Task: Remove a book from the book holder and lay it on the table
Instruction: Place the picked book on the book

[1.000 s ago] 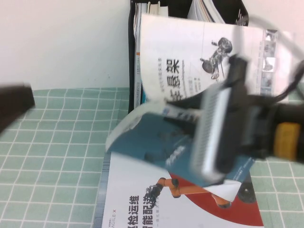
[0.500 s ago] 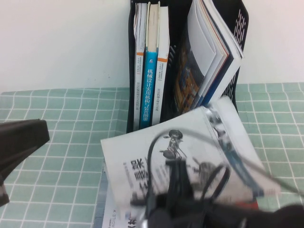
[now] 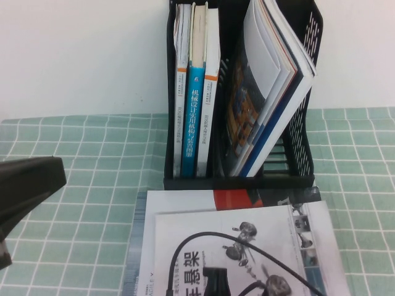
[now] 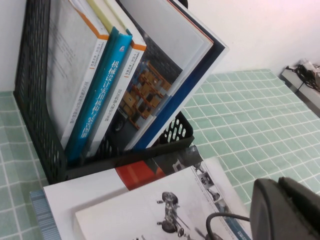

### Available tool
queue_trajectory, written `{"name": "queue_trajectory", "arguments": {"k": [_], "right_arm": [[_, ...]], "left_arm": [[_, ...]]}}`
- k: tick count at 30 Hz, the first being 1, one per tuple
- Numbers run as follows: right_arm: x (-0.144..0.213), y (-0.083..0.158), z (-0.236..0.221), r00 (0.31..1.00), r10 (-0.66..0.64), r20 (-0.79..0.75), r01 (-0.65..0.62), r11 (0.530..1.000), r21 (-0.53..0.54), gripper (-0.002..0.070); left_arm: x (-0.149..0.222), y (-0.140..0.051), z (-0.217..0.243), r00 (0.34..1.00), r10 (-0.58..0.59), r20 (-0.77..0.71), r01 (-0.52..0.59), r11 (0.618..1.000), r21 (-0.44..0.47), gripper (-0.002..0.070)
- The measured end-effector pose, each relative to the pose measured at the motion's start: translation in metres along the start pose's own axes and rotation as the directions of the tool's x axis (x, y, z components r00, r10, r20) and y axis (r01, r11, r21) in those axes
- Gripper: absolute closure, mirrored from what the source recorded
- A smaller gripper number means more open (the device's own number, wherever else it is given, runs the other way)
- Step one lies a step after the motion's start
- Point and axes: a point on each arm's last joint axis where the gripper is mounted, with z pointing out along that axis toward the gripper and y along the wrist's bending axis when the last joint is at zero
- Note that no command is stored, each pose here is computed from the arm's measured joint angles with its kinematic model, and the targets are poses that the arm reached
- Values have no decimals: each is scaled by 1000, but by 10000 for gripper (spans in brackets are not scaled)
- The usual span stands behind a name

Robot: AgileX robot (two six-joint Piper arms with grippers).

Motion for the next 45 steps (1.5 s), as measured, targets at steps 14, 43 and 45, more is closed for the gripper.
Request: {"name": "queue_trajectory", "arguments": {"k": [14, 43, 45], "right_arm": [[-5, -25, 1, 995, -84, -61, 94, 978, 189, 545], [-24, -6, 9, 993, 23, 116, -2, 983, -183, 224], [-28, -8, 3, 989, 43, 138, -16, 982, -190, 231]], "left_arm": [[0, 0, 0, 1000, 2, 0, -2, 1000, 0, 678], [1, 1, 0, 999, 31, -16, -32, 999, -11, 678], [1, 1, 0, 999, 50, -17, -50, 999, -11, 678]]}}
